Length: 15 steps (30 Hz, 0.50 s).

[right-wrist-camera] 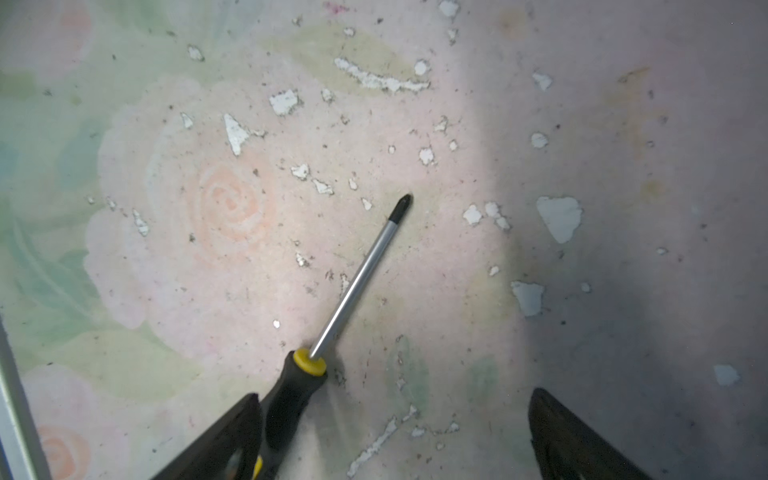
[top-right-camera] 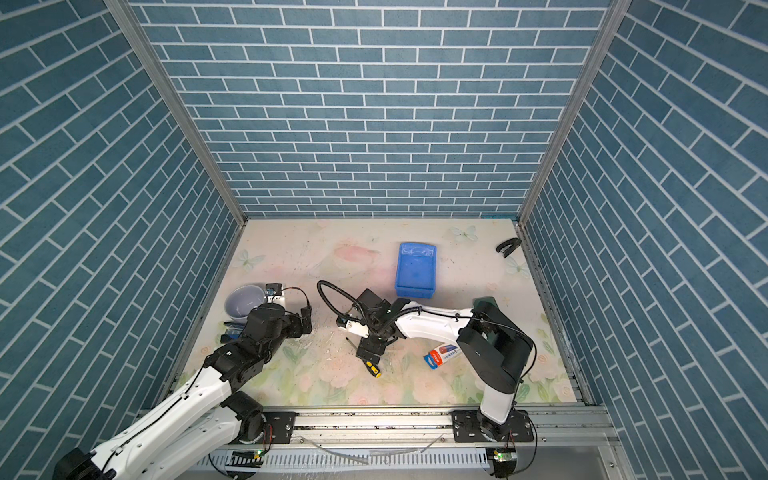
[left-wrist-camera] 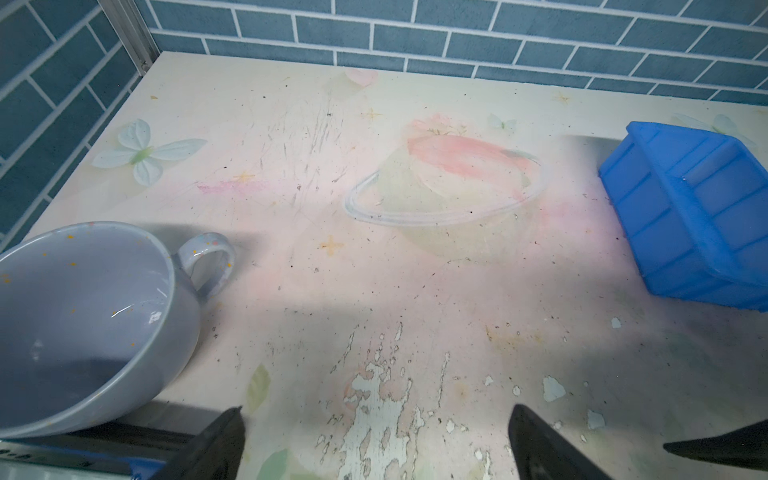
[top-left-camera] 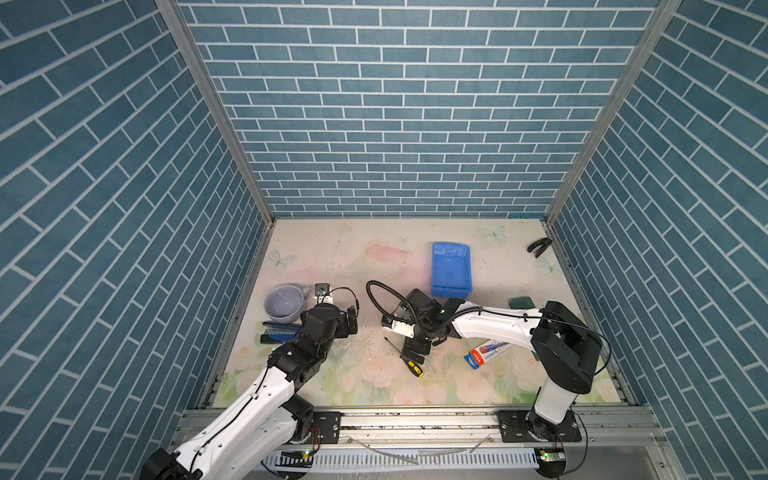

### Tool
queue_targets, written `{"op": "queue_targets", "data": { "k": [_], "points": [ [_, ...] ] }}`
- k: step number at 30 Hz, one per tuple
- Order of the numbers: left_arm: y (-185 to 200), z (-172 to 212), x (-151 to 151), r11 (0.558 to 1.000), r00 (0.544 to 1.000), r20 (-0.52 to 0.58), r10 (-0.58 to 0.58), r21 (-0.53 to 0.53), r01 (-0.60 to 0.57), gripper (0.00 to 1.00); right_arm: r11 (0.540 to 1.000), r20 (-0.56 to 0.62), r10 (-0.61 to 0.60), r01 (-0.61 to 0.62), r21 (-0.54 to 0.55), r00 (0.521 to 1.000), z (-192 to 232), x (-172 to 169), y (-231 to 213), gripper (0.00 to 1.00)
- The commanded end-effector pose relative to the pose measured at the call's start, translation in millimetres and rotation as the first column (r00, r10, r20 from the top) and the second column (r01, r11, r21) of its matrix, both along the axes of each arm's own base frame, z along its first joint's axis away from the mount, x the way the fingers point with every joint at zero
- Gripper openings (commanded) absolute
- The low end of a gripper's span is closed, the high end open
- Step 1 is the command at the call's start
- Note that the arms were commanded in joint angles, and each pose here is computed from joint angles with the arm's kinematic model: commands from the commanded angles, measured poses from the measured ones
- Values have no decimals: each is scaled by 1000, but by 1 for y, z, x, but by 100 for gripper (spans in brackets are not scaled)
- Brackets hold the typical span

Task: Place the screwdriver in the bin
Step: 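Lower the right gripper and close it on the screwdriver's black handle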

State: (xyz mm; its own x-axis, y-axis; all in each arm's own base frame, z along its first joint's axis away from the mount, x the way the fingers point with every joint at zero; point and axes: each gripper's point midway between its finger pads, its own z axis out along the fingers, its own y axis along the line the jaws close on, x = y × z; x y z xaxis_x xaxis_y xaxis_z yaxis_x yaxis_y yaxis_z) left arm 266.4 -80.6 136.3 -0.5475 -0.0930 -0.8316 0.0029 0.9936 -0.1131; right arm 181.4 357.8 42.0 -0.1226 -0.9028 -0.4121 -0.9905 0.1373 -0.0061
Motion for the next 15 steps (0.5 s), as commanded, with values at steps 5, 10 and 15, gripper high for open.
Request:
{"op": "queue_targets", "data": {
  "k": [5,10,15],
  "points": [
    [11,-9,-5,999,999,-20,47,6,-47,100,991,1,83,-82,-103,997,-12,-5,3,99],
    [14,-9,-8,998,998,-21,54,11,-54,100,982,47,75,-66,-178,996,-21,3,-15,99],
    [15,-10,-8,998,998,-20,56,12,-56,100,981,30,51,-45,-189,998,-18,2,-30,88]
  ]
}}
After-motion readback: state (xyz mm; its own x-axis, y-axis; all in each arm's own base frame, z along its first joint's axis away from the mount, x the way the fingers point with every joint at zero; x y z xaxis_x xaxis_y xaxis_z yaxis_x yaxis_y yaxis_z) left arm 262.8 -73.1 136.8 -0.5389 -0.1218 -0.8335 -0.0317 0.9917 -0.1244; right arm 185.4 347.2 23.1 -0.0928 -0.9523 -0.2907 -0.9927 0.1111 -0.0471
